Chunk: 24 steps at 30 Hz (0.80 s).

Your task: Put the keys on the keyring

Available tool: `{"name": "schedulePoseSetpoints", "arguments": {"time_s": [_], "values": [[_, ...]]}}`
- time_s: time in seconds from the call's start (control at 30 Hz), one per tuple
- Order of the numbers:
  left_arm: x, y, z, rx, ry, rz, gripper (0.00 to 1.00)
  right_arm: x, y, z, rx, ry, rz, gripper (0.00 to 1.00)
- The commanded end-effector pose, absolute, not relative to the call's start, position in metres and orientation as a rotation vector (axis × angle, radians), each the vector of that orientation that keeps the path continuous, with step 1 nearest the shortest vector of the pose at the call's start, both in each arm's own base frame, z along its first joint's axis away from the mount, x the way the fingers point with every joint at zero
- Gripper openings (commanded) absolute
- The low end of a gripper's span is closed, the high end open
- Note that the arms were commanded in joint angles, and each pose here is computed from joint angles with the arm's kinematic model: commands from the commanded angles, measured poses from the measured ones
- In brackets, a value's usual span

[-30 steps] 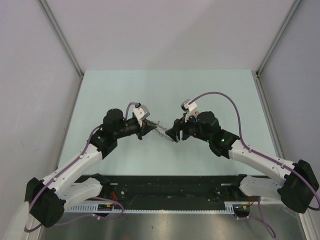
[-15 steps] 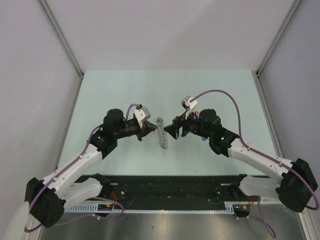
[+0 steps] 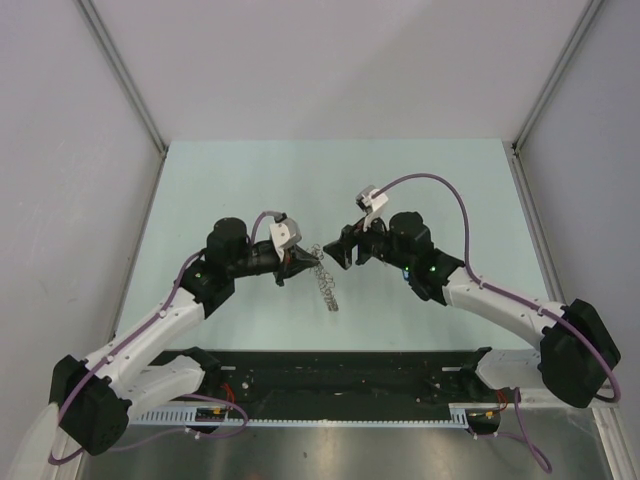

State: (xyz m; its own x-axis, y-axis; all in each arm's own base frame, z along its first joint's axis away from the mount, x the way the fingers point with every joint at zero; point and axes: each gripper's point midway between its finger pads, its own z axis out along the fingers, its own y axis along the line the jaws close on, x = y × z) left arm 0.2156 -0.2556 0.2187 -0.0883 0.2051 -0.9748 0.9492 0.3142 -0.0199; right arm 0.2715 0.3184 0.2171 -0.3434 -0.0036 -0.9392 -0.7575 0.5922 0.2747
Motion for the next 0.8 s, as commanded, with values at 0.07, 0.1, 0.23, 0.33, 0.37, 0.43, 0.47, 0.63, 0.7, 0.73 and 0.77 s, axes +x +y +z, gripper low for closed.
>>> {"name": "schedulePoseSetpoints", "arguments": {"time_s": [0.07,0.1,0.23,0.33,0.37,0.43,0.47,0.63,0.7,0.73,0.77], "values": [[0.212,-0.259,0.245,1.125,1.402,-0.885,0.00,0.309,0.295,0.256,-0.368,1.720,0.828,0.70],[0.213,-0.259,0.245,1.121,1.406,-0.878,0.00,0.309,0.291,0.254,-0.365,1.735,0.822,0.70],[0.225,-0.253,0.242,1.076,1.447,-0.810,0.00,0.306,0.276,0.249,-0.390,1.768,0.764,0.70],[0.244,-0.240,0.236,1.007,1.518,-0.686,0.00,0.304,0.258,0.239,-0.387,1.830,0.704,0.70],[0.252,-0.236,0.240,0.977,1.526,-0.643,0.00,0.305,0.252,0.233,-0.370,1.861,0.688,0.69],[0.266,-0.218,0.223,0.925,1.647,-0.516,0.00,0.305,0.232,0.206,-0.334,1.982,0.627,0.68],[0.269,-0.215,0.224,0.919,1.662,-0.491,0.00,0.305,0.224,0.198,-0.320,2.017,0.594,0.67],[0.273,-0.203,0.222,0.860,1.729,-0.434,0.00,0.296,0.193,0.149,-0.305,2.230,0.457,0.66],[0.273,-0.198,0.221,0.850,1.790,-0.412,0.00,0.294,0.186,0.134,-0.298,2.287,0.421,0.65],[0.273,-0.197,0.221,0.827,1.813,-0.415,0.00,0.295,0.184,0.130,-0.289,2.303,0.412,0.65],[0.273,-0.197,0.225,0.813,1.817,-0.423,0.00,0.296,0.184,0.128,-0.289,2.308,0.416,0.64]]}}
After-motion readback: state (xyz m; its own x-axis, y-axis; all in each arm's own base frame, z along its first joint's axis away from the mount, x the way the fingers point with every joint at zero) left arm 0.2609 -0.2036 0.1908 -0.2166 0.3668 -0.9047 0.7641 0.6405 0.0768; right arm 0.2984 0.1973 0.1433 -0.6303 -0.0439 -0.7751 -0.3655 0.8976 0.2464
